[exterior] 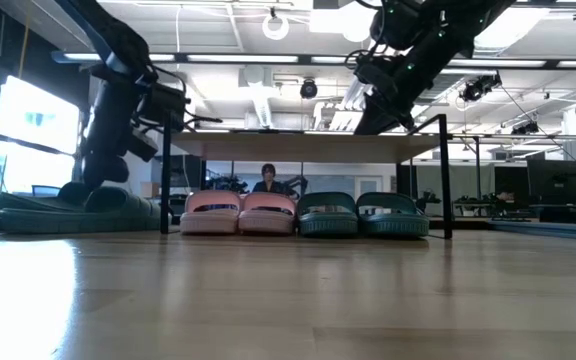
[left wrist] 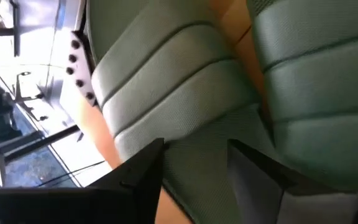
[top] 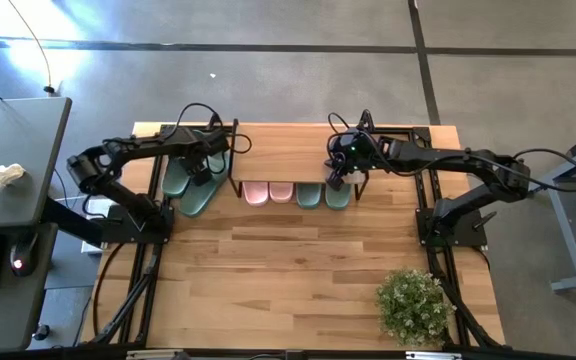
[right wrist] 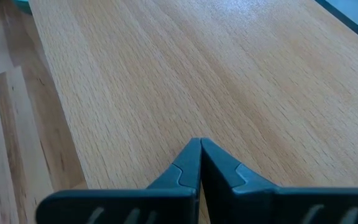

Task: Pick and place slides into the shelf
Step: Put the green slide on the shelf

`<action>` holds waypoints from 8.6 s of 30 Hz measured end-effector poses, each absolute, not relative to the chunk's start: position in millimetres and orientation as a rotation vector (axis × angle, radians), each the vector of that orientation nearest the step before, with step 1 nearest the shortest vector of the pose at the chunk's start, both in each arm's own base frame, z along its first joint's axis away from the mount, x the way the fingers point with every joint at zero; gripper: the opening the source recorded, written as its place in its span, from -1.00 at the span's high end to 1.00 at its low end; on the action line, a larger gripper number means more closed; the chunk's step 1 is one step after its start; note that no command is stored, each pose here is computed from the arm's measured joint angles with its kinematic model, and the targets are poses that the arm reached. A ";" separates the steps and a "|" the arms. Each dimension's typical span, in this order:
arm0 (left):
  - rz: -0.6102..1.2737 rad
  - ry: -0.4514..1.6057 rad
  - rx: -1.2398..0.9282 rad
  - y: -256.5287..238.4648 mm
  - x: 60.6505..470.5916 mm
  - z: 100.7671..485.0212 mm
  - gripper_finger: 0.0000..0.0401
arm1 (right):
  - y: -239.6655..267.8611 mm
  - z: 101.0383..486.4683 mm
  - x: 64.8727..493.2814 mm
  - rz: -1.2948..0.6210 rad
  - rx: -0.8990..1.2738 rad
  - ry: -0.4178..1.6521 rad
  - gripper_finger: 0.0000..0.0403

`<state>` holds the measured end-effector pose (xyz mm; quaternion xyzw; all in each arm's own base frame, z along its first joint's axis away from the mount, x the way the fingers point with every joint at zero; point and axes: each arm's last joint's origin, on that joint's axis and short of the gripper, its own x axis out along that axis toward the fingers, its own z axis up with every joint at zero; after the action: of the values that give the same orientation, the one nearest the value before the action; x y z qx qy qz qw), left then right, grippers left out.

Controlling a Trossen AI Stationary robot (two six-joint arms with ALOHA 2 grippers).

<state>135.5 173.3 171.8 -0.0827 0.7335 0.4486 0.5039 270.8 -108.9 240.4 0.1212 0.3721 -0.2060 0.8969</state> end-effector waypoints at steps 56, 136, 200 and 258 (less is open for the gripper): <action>1.440 1.717 -0.106 184.5 138.6 155.9 0.78 | -109.0 240.5 271.0 -0.445 0.280 0.762 1.00; 1.301 0.799 0.254 115.9 241.7 424.5 1.00 | -110.9 296.4 269.5 -0.531 0.250 0.867 1.00; 0.993 1.351 0.404 119.4 379.0 302.6 0.93 | -38.0 384.6 174.0 -0.618 0.147 0.802 1.00; 0.577 1.279 0.529 37.8 213.6 406.8 0.06 | -38.1 384.4 173.8 -0.602 0.096 0.819 1.00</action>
<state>213.6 37.8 406.8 0.2404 0.5814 0.2620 0.7318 173.8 -38.1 384.4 0.0461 0.3919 -0.2879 0.8726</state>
